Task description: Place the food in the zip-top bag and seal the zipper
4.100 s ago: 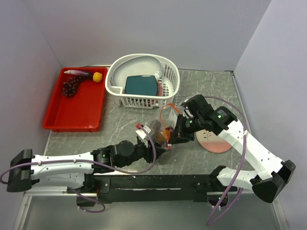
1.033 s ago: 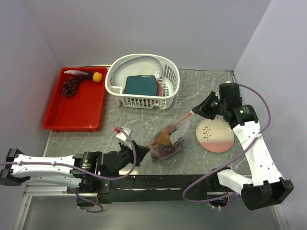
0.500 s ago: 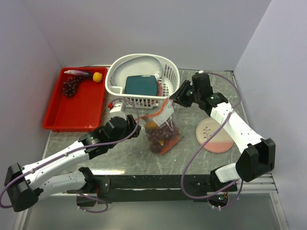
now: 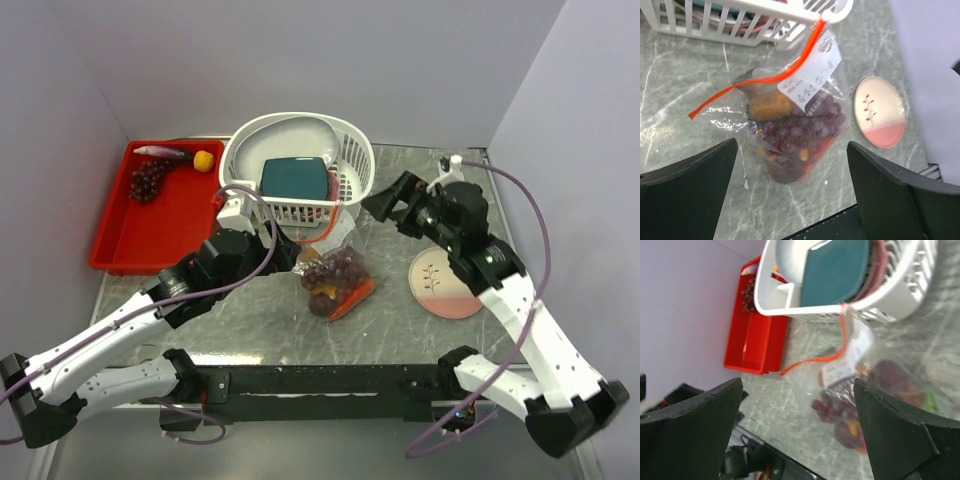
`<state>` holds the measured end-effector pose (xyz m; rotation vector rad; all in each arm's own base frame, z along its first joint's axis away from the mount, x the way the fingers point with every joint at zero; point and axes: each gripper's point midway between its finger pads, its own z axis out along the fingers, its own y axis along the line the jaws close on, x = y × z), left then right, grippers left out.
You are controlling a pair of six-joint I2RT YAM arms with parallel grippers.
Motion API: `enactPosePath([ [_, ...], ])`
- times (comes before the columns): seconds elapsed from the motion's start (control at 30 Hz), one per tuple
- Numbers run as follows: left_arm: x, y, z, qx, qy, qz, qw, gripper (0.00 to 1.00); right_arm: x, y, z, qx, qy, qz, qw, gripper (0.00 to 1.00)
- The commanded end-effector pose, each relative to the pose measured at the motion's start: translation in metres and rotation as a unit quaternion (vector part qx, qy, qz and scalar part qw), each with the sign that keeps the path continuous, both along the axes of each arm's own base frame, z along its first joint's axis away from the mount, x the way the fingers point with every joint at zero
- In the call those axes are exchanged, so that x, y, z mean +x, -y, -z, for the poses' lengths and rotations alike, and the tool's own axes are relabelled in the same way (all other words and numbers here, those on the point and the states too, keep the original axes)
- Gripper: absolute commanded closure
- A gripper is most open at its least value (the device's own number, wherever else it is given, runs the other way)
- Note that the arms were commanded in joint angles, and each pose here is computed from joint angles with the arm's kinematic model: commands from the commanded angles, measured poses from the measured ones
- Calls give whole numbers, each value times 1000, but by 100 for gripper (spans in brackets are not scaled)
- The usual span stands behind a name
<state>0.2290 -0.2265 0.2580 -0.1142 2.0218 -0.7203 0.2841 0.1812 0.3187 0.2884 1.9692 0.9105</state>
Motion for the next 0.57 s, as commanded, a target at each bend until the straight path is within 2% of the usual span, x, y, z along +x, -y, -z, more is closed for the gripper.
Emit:
enactPosePath([
  [0.0,-1,8,7,6,-11,19,1000,3,-11,18,16,-23,18,24,999,0],
  [0.1,-4,15,12,-5,-7,39,999,3,-19,26,24,-33,17,32,999,0],
  [0.53,-5,11,6,-23,22,38,999,3,-27,36,28,-61,16,38,997,0],
])
